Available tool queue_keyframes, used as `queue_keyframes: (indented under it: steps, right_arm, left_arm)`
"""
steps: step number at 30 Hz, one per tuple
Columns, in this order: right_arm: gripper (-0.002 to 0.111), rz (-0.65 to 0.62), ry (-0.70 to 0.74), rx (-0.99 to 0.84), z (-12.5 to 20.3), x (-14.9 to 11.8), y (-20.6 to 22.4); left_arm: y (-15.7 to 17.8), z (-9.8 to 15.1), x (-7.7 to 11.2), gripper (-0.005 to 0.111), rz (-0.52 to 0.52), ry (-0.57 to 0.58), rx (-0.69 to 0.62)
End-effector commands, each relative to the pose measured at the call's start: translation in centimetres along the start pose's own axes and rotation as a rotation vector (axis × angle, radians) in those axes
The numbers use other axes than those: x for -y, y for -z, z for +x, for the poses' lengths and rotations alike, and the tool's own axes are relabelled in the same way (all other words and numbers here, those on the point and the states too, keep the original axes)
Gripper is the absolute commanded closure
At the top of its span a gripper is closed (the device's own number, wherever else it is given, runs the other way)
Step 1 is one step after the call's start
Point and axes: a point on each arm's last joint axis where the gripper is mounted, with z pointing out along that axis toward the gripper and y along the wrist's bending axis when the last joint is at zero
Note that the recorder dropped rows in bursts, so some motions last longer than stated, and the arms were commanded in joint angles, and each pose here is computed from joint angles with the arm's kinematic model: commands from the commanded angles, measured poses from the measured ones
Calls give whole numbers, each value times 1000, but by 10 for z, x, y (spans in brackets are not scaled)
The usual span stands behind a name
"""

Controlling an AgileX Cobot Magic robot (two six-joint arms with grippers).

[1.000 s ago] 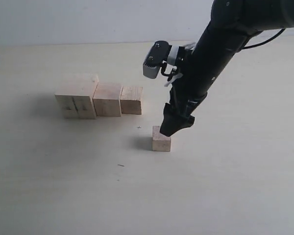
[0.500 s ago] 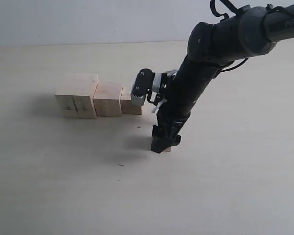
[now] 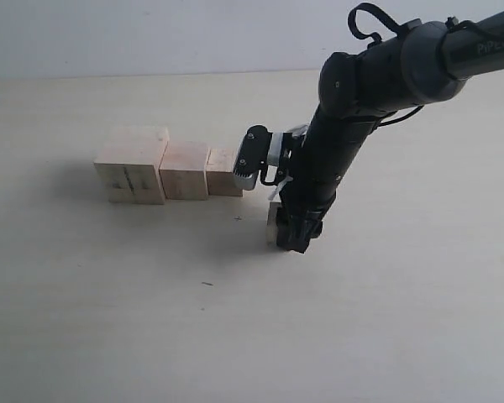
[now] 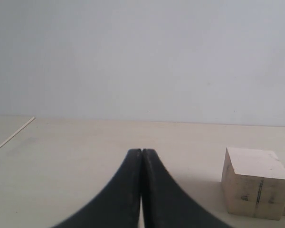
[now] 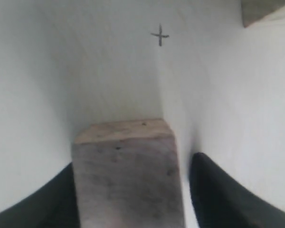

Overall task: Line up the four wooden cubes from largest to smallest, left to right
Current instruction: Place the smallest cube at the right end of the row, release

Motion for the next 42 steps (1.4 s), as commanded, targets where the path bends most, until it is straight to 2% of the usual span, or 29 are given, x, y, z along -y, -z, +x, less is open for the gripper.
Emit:
queue_keyframes:
  steps: [1,5,13,20,42]
  right_arm:
    - [77,13,11,-7,1,1,-1]
    - [108,15,11,-5,0,1,0]
    - [108,109,44,68,-10,2,43]
    - [108,205,95,106,-29,21,59]
    - [108,195,145,31,-39,53,4]
  left_arm:
    - [0,0,0,104,-1,6,7]
    - [0,0,0,104,-1,6,7]
    - [0,0,0,104,-1,6,7]
    - [0,0,0,104,-1,6,7]
    - [0,0,0,104,-1,6,7]
